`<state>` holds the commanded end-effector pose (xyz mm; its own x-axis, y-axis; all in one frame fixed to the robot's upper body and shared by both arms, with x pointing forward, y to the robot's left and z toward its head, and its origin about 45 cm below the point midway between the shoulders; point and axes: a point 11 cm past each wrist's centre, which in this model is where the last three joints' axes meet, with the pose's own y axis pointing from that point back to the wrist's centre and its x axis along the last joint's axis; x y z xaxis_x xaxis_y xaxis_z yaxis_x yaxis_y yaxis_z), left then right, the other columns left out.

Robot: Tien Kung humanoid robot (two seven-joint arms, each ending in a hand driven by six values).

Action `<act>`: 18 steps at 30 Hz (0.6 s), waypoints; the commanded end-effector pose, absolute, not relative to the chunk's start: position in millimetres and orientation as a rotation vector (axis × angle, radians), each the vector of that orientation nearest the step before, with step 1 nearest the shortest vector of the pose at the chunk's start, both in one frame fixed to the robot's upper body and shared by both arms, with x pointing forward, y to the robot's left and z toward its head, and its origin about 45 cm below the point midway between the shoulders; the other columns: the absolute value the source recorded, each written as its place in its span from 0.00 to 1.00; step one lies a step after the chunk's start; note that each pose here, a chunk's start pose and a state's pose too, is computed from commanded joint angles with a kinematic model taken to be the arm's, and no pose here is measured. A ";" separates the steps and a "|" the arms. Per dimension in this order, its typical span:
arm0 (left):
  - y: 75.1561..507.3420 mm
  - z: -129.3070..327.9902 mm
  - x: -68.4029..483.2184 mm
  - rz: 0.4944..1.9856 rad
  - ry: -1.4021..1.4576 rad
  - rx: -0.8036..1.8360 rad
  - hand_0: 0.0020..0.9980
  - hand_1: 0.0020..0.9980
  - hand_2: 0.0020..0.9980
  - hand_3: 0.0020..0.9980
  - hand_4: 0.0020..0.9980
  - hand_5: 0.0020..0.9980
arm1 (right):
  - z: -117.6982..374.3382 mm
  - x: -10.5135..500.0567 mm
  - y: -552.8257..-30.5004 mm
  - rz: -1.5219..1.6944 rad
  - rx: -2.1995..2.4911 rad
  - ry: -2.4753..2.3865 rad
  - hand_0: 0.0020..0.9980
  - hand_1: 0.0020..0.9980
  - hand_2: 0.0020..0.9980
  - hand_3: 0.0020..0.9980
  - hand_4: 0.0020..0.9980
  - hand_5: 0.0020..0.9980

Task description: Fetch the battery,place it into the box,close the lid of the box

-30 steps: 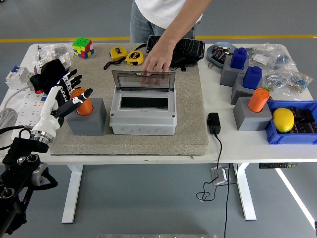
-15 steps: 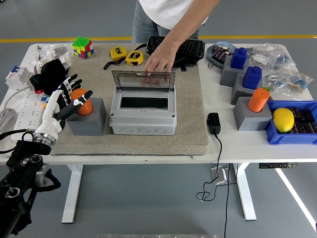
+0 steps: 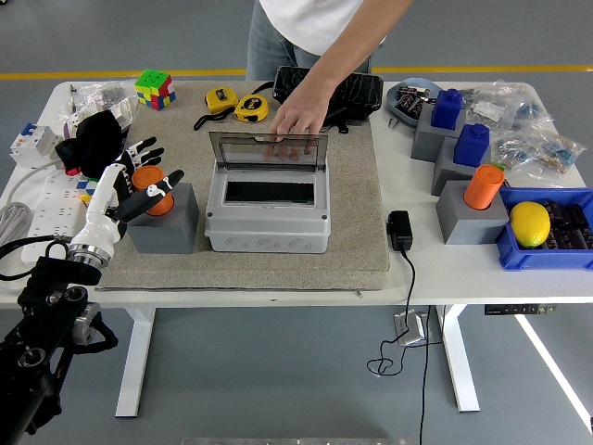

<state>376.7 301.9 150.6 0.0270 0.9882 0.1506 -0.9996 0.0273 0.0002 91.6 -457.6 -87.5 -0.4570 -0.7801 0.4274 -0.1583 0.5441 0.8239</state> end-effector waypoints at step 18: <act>289.3 151.2 385.1 1.545 -0.137 0.114 0.71 0.76 0.69 0.73 1.00 0.10 | -87.2 93.7 -457.2 -0.922 0.765 -1.934 0.99 0.91 0.87 0.91 1.00 1.00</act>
<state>385.1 289.3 151.2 0.0209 0.9869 0.1602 -0.9996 0.0233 -0.0128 93.7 -457.2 -87.2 -0.4612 -0.7797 0.4235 -0.1619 0.5433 0.8238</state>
